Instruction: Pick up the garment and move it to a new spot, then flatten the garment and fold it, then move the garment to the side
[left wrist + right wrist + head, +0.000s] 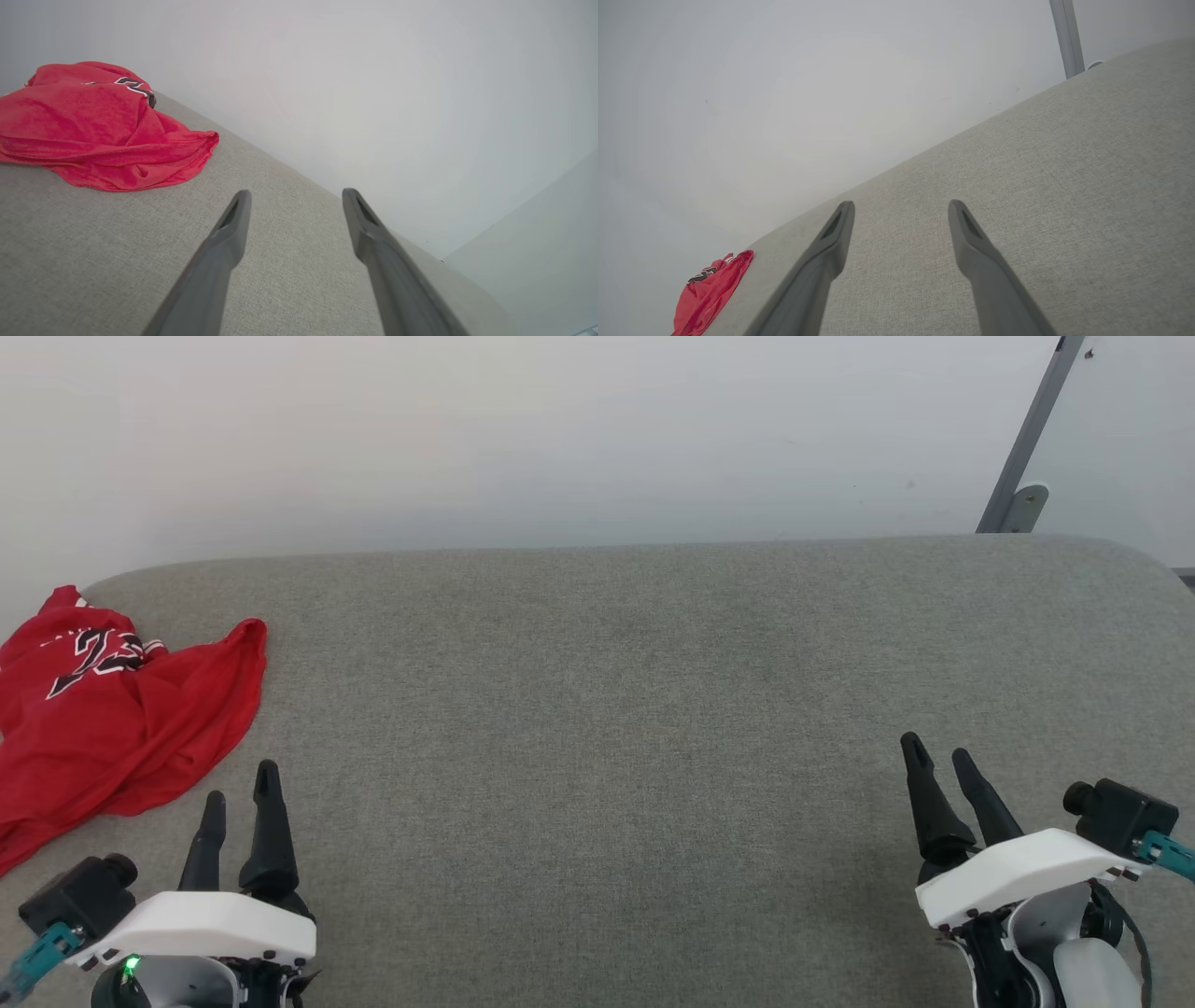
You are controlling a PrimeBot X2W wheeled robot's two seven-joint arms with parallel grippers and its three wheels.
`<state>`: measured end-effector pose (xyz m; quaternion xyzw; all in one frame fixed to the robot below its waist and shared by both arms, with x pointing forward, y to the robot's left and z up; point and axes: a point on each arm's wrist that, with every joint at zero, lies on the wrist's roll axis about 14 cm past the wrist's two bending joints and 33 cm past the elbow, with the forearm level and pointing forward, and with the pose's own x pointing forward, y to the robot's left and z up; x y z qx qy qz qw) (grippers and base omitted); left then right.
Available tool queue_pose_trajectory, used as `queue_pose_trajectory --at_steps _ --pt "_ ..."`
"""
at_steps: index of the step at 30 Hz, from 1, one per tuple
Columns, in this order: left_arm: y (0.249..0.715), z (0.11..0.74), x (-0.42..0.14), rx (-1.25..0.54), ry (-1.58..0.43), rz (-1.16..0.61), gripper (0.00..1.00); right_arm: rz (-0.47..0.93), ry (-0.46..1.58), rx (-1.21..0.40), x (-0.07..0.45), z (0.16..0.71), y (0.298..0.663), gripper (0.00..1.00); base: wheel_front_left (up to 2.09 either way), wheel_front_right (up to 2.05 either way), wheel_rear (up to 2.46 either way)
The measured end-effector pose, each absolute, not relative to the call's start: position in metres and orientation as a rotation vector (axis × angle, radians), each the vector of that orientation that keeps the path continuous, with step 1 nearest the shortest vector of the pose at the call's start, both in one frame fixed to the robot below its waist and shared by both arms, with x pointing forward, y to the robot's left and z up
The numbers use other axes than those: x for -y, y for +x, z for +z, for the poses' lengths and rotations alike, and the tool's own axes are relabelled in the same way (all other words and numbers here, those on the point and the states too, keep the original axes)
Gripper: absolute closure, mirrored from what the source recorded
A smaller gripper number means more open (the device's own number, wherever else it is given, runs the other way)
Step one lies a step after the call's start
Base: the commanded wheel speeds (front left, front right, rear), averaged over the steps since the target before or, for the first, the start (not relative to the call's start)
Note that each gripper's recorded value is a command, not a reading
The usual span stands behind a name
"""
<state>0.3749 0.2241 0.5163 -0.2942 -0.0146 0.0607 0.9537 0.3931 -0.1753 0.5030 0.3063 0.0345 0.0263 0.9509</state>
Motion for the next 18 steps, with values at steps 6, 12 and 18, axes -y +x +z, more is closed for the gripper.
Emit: queue_pose_trajectory --at_steps 6,12,18 --pt "0.374 0.521 -0.224 0.051 -0.534 0.119 0.0 0.066 0.562 -0.066 0.172 0.505 0.394 0.0 0.0 0.0 0.0" --pt "0.371 0.522 -0.224 0.062 -0.468 0.119 0.0 0.074 0.502 -0.055 0.171 0.508 0.395 0.0 0.0 0.0 0.0" --pt "0.371 0.528 -0.224 0.086 -0.406 0.113 0.0 0.082 0.445 -0.039 0.169 0.513 0.396 0.0 0.0 0.0 0.0"
